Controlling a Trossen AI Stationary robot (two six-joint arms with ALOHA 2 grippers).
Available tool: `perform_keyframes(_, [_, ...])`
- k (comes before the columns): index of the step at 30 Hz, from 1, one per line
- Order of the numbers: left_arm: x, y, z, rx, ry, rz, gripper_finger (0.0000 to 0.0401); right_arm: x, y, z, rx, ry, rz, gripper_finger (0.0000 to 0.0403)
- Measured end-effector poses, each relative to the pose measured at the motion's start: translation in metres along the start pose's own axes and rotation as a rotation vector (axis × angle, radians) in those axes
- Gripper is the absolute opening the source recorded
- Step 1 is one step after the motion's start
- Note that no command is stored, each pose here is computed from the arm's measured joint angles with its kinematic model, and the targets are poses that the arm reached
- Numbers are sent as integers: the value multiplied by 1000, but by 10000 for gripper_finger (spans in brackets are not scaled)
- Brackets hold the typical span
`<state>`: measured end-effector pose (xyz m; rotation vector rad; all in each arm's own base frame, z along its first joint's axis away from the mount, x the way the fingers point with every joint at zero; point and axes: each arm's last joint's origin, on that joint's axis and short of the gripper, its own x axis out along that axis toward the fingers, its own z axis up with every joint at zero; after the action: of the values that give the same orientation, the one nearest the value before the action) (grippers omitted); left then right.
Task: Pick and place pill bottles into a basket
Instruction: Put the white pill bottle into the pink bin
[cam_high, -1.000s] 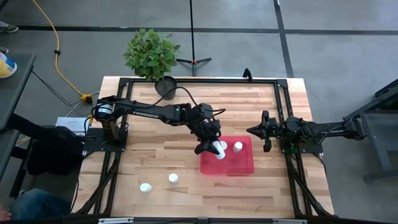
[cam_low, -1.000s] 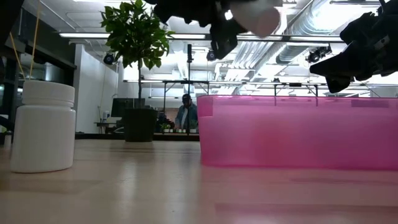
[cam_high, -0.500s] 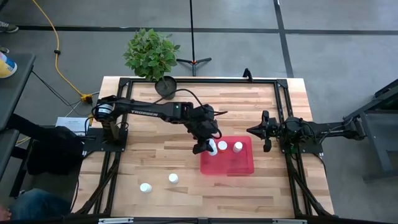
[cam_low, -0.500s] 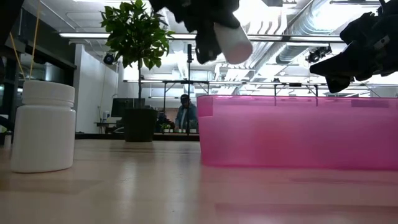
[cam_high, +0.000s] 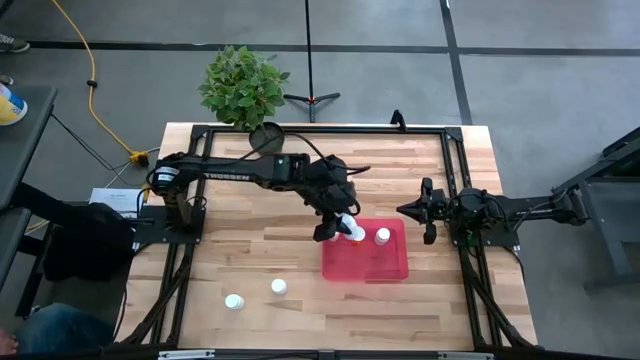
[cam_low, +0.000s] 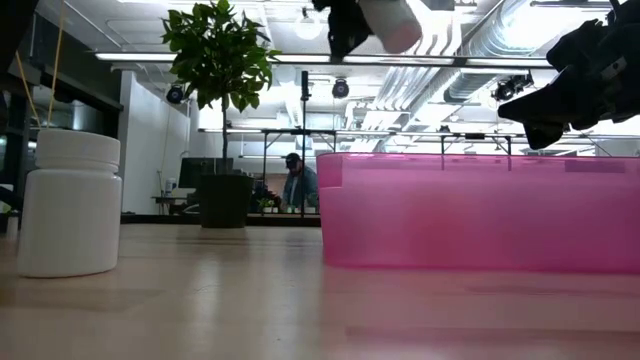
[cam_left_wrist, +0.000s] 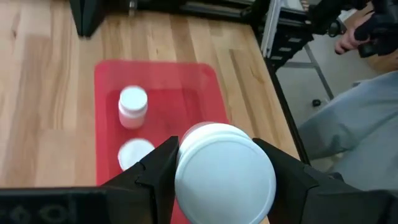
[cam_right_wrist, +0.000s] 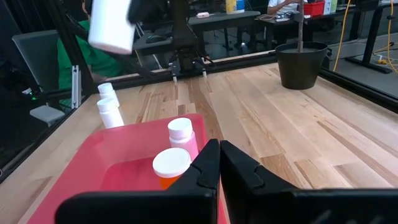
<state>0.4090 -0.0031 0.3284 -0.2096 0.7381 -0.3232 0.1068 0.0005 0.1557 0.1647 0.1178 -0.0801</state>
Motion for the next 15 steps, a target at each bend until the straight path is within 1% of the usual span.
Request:
perform_keyframes(4, [3,-2,10,31,-10,5,215,0,0,0,0,0,0,3])
perform_keyframes(9, [18,-5,26,107,42,-4,215,0,0,0,0,-1,-9,3])
perform_keyframes(13, [25,-1,36,103,91,-2,215,1,0,0,0,4,-16,3])
perform_keyframes(14, [26,-1,37,110,106,-2,215,1,0,-1,0,8,-17,2])
perform_keyframes(15, [27,0,41,130,91,-2,215,1,-1,-1,-1,13,-18,1])
